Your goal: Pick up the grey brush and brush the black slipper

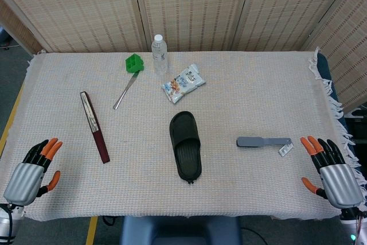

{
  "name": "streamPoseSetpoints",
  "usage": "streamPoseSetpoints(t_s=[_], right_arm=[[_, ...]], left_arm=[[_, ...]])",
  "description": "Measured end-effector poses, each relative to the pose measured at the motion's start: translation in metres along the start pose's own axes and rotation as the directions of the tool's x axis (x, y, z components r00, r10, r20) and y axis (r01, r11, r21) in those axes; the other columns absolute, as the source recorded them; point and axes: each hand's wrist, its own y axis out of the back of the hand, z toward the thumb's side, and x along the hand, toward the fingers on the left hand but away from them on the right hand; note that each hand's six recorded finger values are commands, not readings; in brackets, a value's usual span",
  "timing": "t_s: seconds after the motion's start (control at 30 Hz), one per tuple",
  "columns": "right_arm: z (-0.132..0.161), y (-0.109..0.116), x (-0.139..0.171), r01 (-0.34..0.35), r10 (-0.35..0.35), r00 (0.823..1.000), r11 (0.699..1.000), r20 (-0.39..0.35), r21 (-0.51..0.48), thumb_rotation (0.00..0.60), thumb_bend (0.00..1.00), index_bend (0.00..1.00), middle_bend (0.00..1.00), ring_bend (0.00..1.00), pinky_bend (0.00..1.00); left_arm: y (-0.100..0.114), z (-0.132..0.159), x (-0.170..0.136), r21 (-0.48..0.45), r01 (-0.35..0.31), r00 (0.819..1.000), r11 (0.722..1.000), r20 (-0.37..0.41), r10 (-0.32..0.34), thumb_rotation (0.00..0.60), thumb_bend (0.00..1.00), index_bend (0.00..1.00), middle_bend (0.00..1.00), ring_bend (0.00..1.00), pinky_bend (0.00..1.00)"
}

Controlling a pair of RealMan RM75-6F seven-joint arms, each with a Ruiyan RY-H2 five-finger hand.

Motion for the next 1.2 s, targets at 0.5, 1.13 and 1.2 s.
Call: streamPoseSetpoints(t_s=[0.5, 1.13, 1.2], right_arm=[[0.023, -0.076, -0.073, -0.095, 0.100, 0.994, 0.988, -0.034, 0.122, 0.600, 0.12, 0.20, 0.09, 0.04, 0.21], [0.027, -0.141, -0.144, -0.152, 0.144, 0.988, 0.970, 0.055, 0.191, 0.600, 0.12, 0.35, 0.20, 0.16, 0.34], [0.027, -0.142, -0.143, -0.143, 0.134, 0.989, 0.970, 0.059, 0.195, 0.600, 0.13, 0.40, 0.23, 0.22, 0.40]], left_arm=[[-0.004, -0.004, 0.003, -0.007, 0.027, 1.000, 1.000, -0.009, -0.027, 0.600, 0.48, 0.00, 0.00, 0.00, 0.11], [-0.004, -0.002, 0.001, -0.011, 0.033, 0.999, 0.999, 0.009, -0.033, 0.600, 0.48, 0.00, 0.00, 0.00, 0.11], [-0.004, -0.002, 0.001, -0.011, 0.032, 0.999, 0.999, 0.010, -0.032, 0.600, 0.48, 0.00, 0.00, 0.00, 0.11]])
